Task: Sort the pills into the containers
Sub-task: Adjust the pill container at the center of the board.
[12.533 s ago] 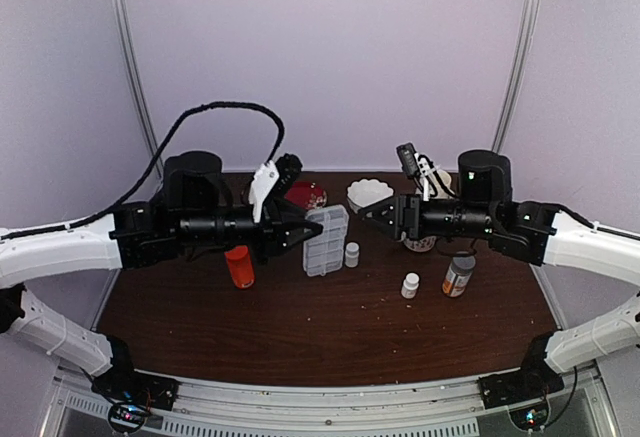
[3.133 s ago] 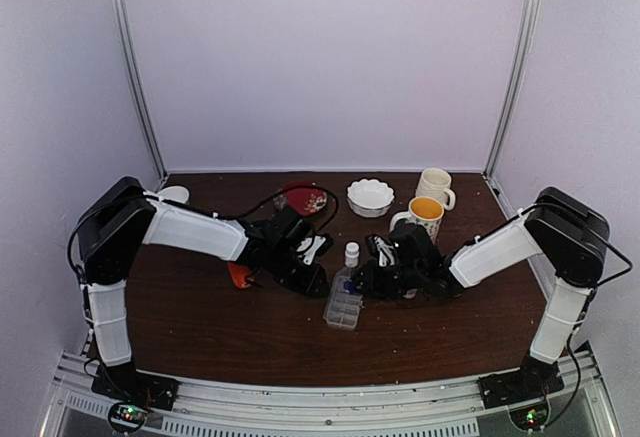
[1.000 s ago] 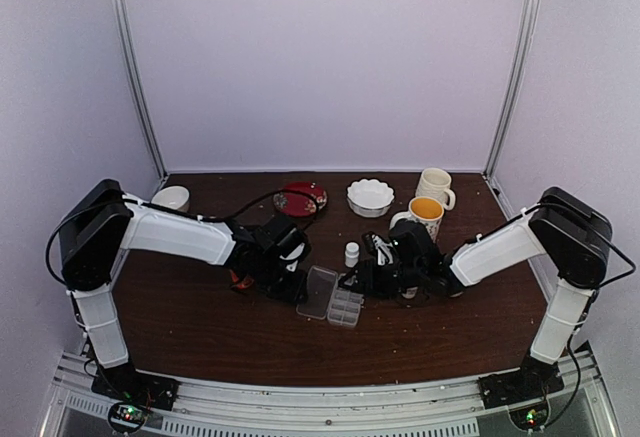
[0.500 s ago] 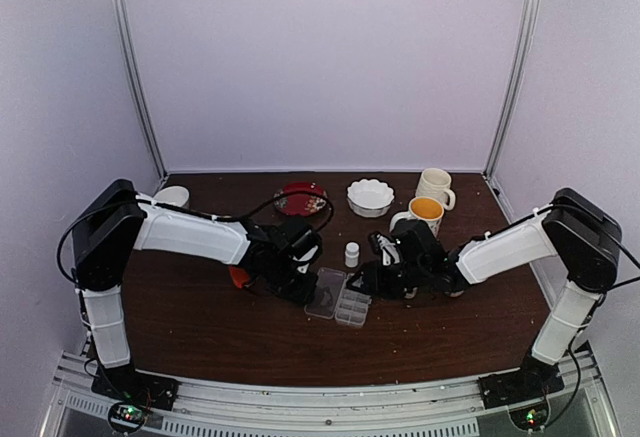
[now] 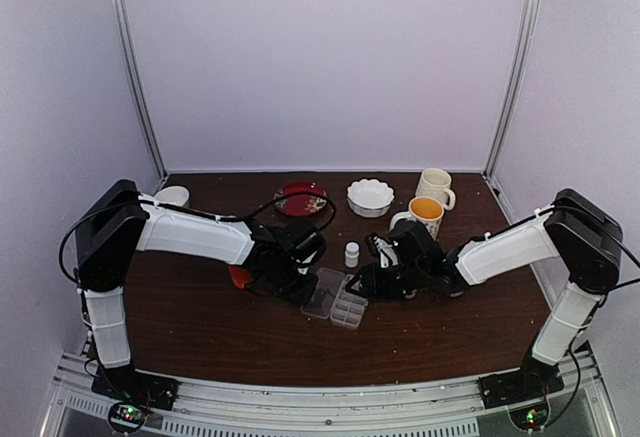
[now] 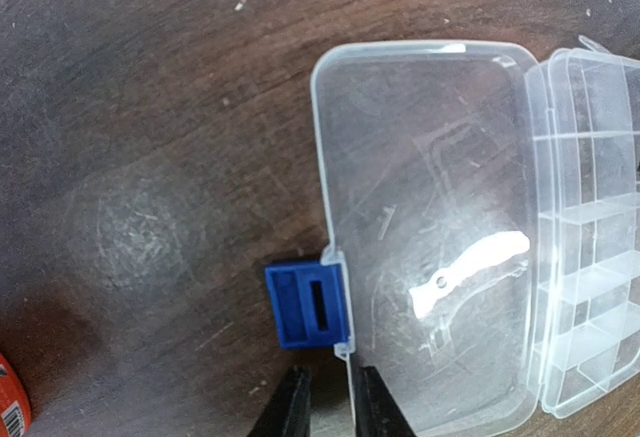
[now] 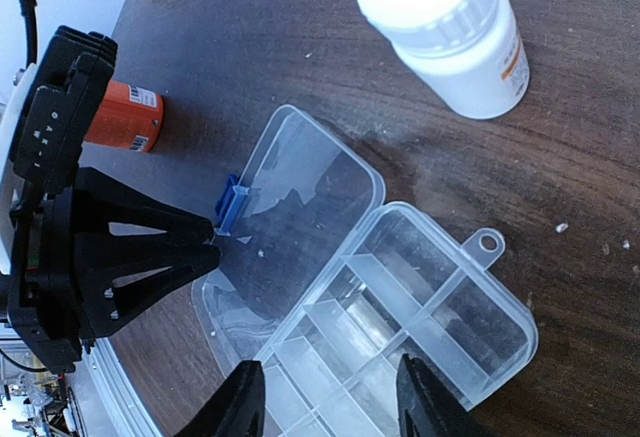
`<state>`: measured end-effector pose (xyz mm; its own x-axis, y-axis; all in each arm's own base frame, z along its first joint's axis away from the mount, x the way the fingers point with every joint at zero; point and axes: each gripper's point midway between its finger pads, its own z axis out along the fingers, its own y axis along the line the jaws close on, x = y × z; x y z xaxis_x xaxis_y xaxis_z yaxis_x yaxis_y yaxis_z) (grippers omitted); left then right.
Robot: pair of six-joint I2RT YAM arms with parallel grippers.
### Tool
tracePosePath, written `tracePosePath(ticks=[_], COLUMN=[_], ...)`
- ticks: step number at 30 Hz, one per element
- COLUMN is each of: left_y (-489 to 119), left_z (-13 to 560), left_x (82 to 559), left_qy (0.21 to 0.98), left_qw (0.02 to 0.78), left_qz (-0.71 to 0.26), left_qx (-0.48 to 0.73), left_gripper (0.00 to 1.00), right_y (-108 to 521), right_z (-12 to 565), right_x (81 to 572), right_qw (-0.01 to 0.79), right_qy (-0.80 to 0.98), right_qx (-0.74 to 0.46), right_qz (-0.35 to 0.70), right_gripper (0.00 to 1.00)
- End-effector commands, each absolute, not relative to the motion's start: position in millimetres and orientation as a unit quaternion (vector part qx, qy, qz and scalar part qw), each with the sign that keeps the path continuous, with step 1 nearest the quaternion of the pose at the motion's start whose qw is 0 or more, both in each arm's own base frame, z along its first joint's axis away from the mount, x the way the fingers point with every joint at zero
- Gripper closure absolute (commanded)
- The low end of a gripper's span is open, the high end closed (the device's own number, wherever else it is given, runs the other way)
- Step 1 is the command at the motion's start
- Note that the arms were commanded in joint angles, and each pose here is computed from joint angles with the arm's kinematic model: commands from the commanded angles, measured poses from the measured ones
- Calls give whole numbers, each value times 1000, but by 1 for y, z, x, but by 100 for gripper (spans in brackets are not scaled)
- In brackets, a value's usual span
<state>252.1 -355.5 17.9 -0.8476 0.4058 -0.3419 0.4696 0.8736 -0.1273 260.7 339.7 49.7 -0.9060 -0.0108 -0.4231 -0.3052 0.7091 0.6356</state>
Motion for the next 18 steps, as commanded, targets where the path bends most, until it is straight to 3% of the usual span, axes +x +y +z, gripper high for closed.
tracePosePath(ticks=[1, 7, 16, 18], left_y=[-331, -335, -360, -360], left_z=[4, 34, 91, 98], left_x=[250, 248, 256, 259], left_qy=[962, 956, 934, 932], left_qw=[135, 165, 219, 227], left_qz=[-55, -96, -172, -175], left_qx=[229, 223, 223, 221], left_gripper=[82, 80, 50, 48], right_y=[347, 349, 346, 344], right_z=[44, 60, 102, 106], right_x=[257, 258, 259, 260], right_qw=[192, 208, 257, 264], right_qy=[904, 896, 874, 874], right_qx=[-94, -105, -133, -137], right_qz=[370, 379, 390, 384], right_gripper=[54, 54, 54, 54])
